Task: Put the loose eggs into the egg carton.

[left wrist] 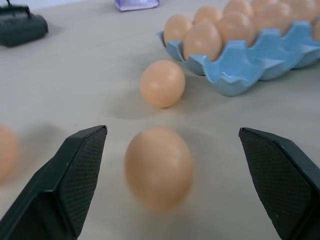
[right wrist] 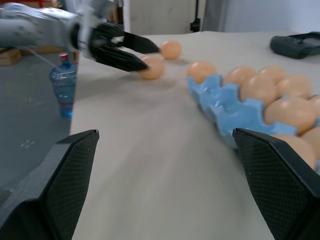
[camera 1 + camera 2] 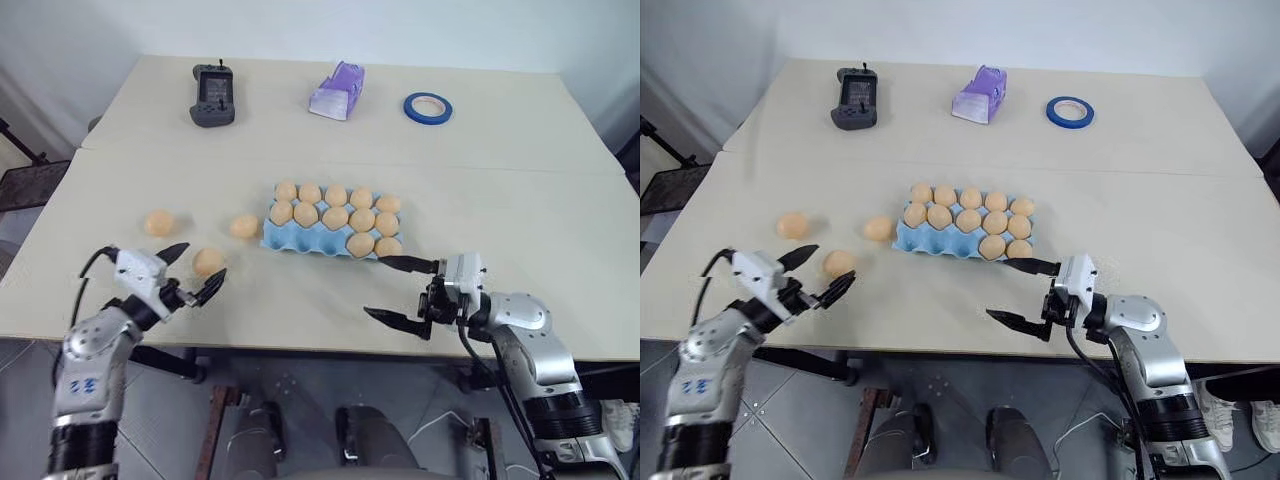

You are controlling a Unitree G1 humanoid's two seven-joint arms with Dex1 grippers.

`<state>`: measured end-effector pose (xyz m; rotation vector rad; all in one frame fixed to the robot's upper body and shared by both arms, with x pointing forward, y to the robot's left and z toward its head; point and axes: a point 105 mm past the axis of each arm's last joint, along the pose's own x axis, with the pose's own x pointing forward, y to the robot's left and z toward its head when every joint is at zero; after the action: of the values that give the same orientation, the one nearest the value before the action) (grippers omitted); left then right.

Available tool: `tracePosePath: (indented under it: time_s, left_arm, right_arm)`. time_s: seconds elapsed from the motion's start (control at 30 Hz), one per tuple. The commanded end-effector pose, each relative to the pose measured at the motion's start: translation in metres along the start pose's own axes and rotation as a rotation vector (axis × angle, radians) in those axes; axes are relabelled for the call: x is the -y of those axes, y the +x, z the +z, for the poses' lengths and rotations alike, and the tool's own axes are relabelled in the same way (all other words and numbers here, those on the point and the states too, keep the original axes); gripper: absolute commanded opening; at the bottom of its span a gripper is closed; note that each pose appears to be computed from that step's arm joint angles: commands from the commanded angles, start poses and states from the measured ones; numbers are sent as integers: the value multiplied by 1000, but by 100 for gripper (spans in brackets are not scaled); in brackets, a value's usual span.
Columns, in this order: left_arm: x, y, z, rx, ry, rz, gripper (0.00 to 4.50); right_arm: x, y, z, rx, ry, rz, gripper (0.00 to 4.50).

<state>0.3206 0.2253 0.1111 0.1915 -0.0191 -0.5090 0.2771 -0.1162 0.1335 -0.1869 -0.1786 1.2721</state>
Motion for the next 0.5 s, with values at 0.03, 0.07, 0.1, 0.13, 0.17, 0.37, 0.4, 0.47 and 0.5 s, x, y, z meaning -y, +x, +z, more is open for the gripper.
tracePosePath:
  time_s: [0.03,0.07,0.1,0.13,0.17,0.37,0.4,0.47,0.5]
  left_arm:
    - [-3,7,-5,-24,8,9,450]
    - [-2,8,-6,-24,1,3,431]
    - [-3,8,-7,-28,0,3,412]
    - [-4,8,-7,-32,1,7,390]
    - [-4,7,-6,-24,-7,4,354]
    - [-1,8,20,54,1,-42,200]
    - [4,11,28,76,-2,-68,200]
    - [21,24,51,131,3,-171,200]
    - [26,28,57,142,6,-198,200]
  right_arm:
    - [1,2,15,32,-64,-2,448]
    - [3,2,16,35,-69,-14,450]
    - [5,1,17,35,-73,-24,450]
    - [5,1,17,36,-75,-30,450]
    - [6,0,17,34,-77,-36,450]
    - [11,-4,14,25,-77,-95,450]
    - [11,-5,14,24,-77,-102,450]
    - [14,-7,13,19,-83,-124,450]
    - [15,-8,13,17,-85,-131,450]
